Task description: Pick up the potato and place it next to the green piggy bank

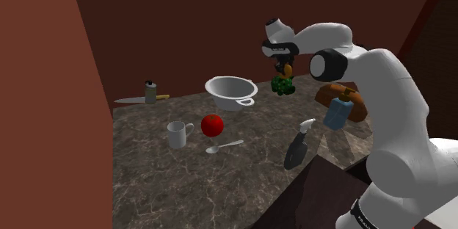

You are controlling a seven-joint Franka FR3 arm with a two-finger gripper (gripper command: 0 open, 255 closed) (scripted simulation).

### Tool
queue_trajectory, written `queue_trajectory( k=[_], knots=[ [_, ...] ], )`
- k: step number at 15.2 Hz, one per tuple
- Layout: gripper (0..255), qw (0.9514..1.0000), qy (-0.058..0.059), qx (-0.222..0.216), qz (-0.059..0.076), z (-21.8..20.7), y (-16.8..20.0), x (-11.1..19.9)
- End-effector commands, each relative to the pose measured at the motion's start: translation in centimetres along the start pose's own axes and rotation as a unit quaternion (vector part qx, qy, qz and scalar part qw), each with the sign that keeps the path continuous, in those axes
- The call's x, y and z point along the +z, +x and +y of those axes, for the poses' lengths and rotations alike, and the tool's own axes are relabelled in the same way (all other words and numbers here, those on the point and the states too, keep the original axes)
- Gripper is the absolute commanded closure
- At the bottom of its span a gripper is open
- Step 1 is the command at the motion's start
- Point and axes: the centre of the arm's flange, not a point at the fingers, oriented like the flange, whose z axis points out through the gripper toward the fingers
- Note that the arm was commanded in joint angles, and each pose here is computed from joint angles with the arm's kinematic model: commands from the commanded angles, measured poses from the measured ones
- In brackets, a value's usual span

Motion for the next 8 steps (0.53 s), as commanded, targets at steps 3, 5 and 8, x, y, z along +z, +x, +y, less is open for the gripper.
queue_trajectory(
  k=[3, 5, 8],
  knots=[
    [255, 1.0000, 0.000, 0.000, 0.000, -0.9, 0.3, 1.7],
    [255, 1.0000, 0.000, 0.000, 0.000, -1.5, 0.4, 2.6],
    [255, 1.0000, 0.000, 0.000, 0.000, -2.3, 0.5, 3.9]
  ],
)
